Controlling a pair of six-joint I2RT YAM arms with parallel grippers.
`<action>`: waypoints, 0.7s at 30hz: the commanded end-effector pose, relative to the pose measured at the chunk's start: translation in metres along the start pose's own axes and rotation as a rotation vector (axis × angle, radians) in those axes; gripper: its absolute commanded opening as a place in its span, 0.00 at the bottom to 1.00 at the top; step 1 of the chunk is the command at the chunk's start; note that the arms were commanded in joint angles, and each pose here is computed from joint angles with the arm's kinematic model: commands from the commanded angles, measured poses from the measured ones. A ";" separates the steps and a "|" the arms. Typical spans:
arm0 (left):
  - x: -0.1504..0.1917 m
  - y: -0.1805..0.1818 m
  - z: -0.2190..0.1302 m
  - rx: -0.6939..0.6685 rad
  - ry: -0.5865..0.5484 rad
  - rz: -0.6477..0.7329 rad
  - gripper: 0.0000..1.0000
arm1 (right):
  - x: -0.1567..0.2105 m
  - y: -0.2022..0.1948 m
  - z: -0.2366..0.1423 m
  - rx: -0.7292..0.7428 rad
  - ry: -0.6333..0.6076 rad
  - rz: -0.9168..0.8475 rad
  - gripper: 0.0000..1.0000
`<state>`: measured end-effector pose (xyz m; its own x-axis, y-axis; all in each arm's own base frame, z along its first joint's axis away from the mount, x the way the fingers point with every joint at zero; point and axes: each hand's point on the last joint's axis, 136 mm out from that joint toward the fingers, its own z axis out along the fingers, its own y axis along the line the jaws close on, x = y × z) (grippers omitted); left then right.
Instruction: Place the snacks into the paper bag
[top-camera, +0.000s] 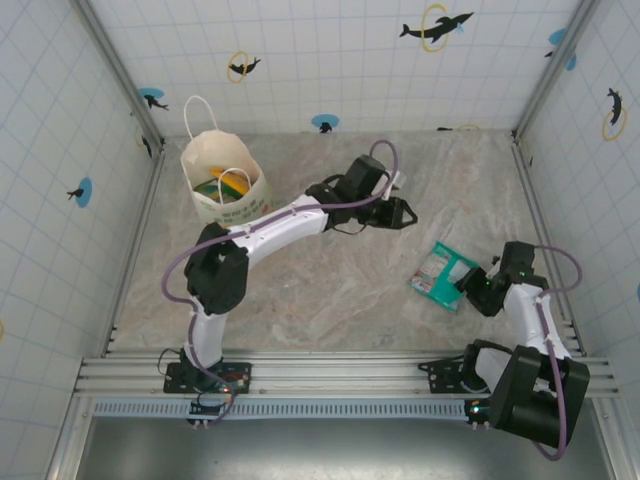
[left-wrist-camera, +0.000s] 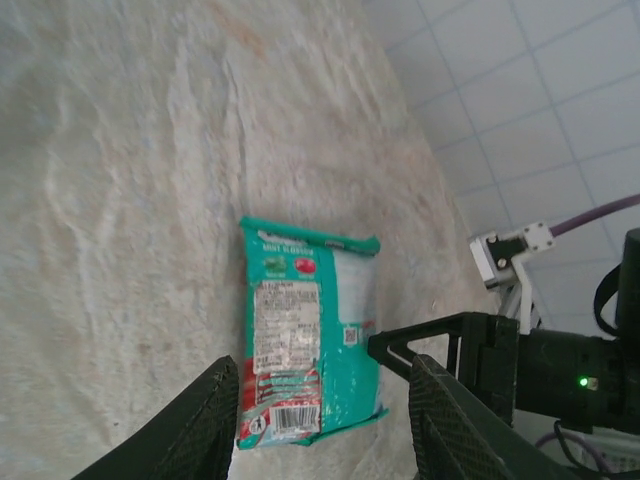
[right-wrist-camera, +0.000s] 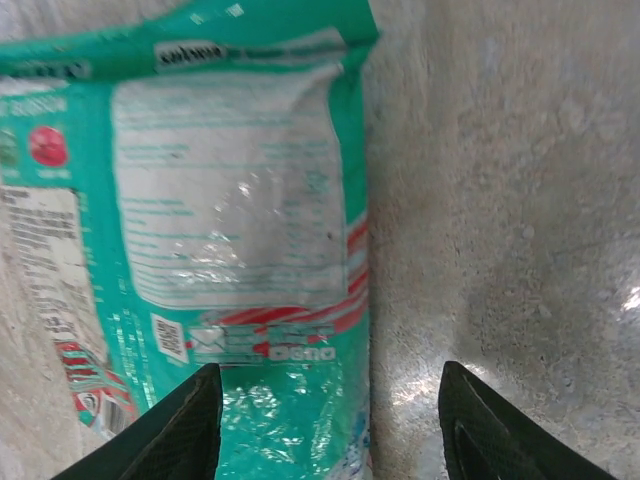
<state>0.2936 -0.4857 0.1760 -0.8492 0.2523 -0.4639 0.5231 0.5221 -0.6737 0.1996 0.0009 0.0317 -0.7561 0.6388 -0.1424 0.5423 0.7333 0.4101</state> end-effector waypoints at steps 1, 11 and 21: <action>0.018 0.002 0.024 0.072 0.039 -0.045 0.48 | 0.000 0.003 0.004 -0.034 -0.006 0.022 0.58; 0.053 0.039 0.078 0.117 0.118 -0.155 0.49 | 0.004 0.007 0.011 -0.079 0.010 -0.005 0.49; 0.074 0.051 0.108 0.142 0.163 -0.191 0.48 | 0.008 0.018 0.016 -0.149 0.039 -0.040 0.43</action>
<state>0.2725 -0.5180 0.0454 -0.9301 0.2823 -0.2349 0.3510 0.4954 -0.7946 0.2103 0.0141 0.0272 -0.7748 0.6158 -0.1431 0.4811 0.7212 0.4985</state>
